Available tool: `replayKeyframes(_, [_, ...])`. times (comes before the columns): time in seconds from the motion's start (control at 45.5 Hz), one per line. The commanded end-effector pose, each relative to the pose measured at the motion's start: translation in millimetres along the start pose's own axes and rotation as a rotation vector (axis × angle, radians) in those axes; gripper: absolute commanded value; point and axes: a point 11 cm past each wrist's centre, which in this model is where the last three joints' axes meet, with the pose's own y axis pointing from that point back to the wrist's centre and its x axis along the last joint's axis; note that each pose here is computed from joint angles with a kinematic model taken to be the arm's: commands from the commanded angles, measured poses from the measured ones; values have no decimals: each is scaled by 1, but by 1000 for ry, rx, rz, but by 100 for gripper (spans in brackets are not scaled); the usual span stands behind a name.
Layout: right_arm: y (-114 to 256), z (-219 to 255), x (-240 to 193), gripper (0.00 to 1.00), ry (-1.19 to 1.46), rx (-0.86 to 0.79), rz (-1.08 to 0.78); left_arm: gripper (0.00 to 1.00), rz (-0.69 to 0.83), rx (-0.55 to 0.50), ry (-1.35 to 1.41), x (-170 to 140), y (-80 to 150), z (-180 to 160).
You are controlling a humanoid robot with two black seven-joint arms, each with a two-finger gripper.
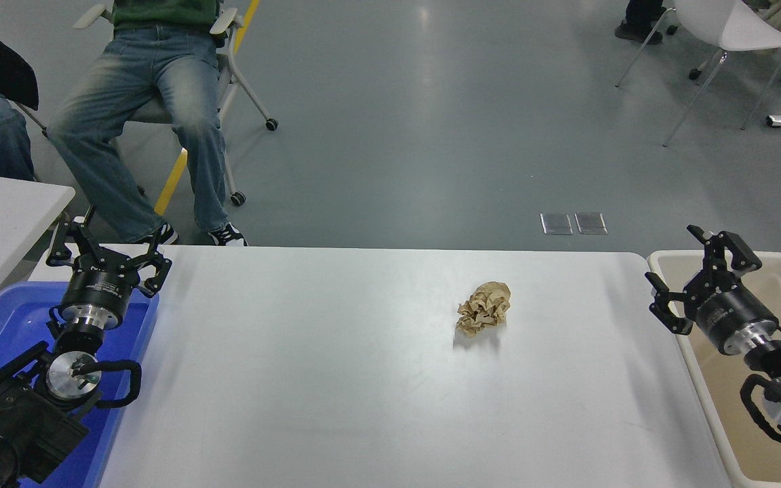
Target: Clean the table surface
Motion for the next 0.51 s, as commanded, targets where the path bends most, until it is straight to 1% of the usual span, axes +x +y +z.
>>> replayKeyframes(0.0, [-7, 20, -9, 100, -45, 14, 82, 100, 0, 0, 0, 0, 0, 0])
replayKeyframes(0.176, [-11, 21, -15, 100, -18, -4, 94, 100, 1, 0, 0, 0, 0, 0])
replayKeyframes(0.308, [-13, 16, -9, 100, 0, 13, 139, 100, -1, 1, -1, 0, 0, 0])
replayKeyframes(0.484, [-15, 10, -9, 100, -2, 27, 146, 100, 1, 0, 0, 0, 0, 0])
